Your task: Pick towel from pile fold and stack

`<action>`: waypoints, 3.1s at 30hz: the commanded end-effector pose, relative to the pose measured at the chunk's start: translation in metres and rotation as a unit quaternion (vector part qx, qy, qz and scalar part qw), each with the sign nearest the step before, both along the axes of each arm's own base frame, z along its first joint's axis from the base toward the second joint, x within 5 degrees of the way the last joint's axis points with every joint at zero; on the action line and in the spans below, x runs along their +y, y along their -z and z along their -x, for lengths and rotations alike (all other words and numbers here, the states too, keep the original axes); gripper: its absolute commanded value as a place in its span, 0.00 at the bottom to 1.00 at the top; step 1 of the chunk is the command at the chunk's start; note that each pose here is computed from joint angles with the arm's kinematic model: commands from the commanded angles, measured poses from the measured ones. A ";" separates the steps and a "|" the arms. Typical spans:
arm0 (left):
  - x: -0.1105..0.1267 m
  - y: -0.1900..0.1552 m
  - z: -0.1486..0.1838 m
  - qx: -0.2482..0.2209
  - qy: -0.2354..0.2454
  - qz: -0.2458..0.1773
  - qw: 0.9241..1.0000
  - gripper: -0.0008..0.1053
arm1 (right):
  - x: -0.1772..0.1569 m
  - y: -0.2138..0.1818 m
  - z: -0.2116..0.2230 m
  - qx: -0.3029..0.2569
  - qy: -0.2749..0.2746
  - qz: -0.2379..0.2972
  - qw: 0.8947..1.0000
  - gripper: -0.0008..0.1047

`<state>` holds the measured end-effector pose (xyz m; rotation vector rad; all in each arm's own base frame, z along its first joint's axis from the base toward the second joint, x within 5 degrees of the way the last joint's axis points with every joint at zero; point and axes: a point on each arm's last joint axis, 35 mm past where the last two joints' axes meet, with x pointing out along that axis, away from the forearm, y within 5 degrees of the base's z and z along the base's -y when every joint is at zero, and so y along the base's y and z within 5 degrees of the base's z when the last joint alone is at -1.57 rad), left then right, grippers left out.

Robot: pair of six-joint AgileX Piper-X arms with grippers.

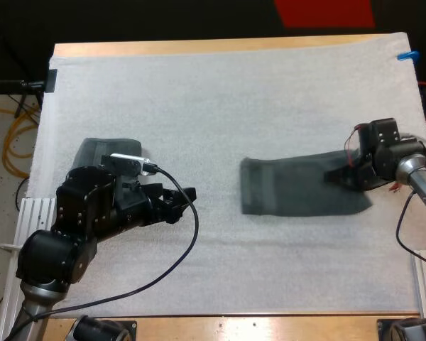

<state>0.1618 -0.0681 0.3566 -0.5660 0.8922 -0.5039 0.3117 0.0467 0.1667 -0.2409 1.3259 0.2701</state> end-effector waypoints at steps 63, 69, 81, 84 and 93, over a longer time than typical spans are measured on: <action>-0.001 0.005 -0.004 0.011 0.000 0.003 1.000 0.69 | 0.141 -0.001 0.039 0.091 -0.091 -0.342 0.931 0.74; -0.002 0.005 -0.004 0.014 0.011 0.011 1.000 0.69 | 0.148 -0.003 0.043 0.075 -0.103 -0.340 0.932 0.74; -0.003 0.004 -0.005 0.005 0.012 0.015 1.000 0.69 | 0.125 -0.098 0.066 -0.111 -0.121 -0.305 0.938 0.74; -0.003 0.004 -0.005 0.006 0.012 0.015 1.000 0.69 | 0.110 -0.122 0.083 -0.154 -0.119 -0.271 0.943 0.74; -0.005 0.010 -0.013 0.022 0.012 0.010 1.000 0.69 | 0.060 -0.170 0.153 -0.187 -0.096 -0.202 0.957 0.74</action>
